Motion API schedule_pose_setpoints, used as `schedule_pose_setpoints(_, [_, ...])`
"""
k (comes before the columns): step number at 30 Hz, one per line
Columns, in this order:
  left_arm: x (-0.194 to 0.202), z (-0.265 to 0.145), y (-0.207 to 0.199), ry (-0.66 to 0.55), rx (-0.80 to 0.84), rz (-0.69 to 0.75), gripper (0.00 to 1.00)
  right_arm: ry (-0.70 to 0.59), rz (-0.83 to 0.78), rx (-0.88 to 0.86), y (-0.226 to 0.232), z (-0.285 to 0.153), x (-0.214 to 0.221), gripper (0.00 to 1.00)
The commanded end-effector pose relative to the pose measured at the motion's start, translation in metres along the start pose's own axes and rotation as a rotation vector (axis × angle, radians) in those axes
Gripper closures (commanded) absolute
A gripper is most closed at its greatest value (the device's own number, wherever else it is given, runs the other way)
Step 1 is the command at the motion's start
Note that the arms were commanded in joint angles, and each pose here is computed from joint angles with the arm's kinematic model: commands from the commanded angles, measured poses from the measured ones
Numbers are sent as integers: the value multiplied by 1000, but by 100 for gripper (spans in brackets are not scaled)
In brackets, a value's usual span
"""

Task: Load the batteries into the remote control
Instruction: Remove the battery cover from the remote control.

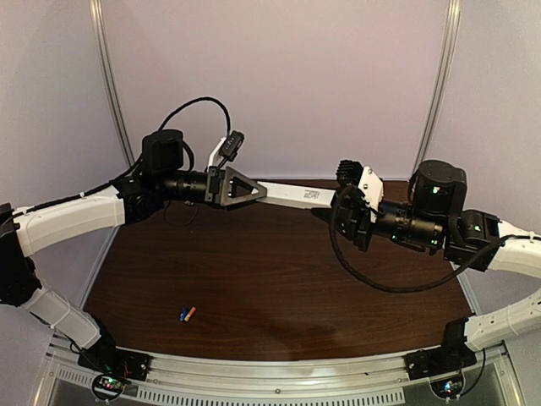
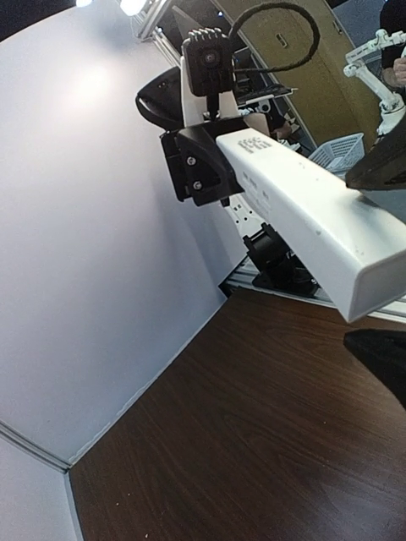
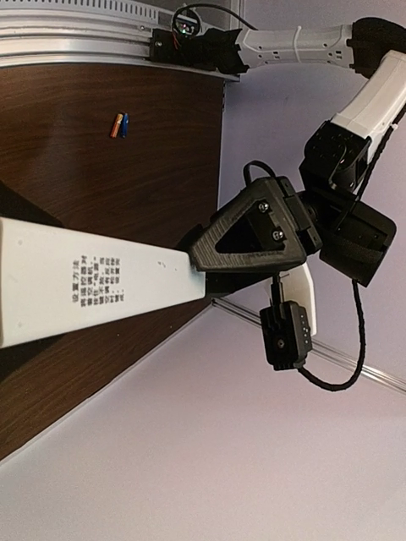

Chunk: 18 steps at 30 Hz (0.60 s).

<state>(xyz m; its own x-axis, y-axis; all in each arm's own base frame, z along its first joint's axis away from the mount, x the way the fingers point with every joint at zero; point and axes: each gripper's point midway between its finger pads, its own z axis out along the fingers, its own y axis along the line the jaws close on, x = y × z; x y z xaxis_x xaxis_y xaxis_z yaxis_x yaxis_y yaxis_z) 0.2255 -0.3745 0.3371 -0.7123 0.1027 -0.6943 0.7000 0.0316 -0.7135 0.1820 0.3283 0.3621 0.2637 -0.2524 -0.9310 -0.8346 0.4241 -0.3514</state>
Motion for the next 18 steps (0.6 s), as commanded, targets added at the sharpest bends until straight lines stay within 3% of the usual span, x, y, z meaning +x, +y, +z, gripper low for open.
schedule_pose_setpoints(1, [-5,4,-2,-7,16,22,49,-31,-6,19,-2,-4,-7,100])
schedule_pose_setpoints(6, [-6,3,-9,-10,52,32,63,-35,-9,17,-2,-6,-7,100])
schedule_pose_setpoints(18, [-7,-2,-10,-44,92,10,63,-58,-10,17,-1,-19,-10,100])
